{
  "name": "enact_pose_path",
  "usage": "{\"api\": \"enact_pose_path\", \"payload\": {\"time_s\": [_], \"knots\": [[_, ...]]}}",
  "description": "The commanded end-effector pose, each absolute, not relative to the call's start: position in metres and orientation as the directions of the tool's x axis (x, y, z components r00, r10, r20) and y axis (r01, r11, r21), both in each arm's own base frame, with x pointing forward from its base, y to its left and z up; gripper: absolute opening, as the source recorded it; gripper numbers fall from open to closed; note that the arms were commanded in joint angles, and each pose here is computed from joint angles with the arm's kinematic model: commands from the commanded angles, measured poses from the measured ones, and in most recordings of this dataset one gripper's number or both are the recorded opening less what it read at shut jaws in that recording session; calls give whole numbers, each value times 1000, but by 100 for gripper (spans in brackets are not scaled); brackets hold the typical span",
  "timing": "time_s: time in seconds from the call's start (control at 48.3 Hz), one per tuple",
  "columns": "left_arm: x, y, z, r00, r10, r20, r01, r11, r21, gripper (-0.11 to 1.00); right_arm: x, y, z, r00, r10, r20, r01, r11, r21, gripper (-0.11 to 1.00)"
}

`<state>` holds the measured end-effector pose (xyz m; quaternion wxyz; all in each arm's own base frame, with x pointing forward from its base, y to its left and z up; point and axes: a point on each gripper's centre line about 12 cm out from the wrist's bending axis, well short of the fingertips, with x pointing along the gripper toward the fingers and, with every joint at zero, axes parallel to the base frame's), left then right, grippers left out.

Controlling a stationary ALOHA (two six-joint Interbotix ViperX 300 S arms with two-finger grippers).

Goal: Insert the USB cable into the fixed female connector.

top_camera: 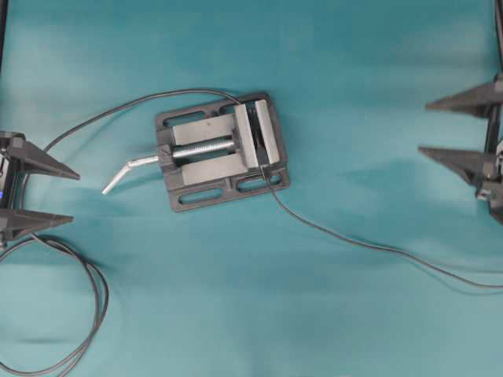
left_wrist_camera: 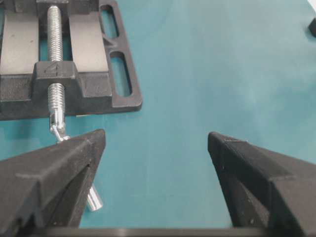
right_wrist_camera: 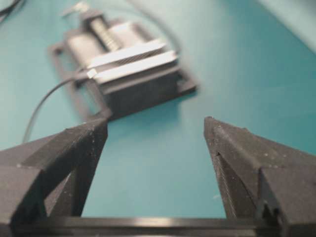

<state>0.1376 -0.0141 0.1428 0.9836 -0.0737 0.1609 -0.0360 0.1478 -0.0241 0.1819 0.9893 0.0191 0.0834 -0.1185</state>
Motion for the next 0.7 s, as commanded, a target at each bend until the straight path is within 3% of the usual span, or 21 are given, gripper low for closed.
{"api": "enact_pose_path", "payload": {"time_s": [0.0,0.124,0.331,0.579,0.683], "knots": [[140,-15,148,950,-96,-298,48,985,-165,100,151,-12,179,966,-127,-226,139,990,37,82],[140,-14,148,950,-95,-298,47,985,-165,100,147,11,164,937,68,-343,-38,995,93,82],[140,-15,148,950,-96,-298,48,985,-165,100,147,30,173,900,219,-377,-175,974,147,82],[140,-15,148,950,-96,-298,48,985,-165,100,145,32,174,897,240,-373,-194,969,156,82],[140,-15,148,950,-96,-298,48,985,-165,100,142,23,170,916,179,-358,-119,976,184,82]]}}
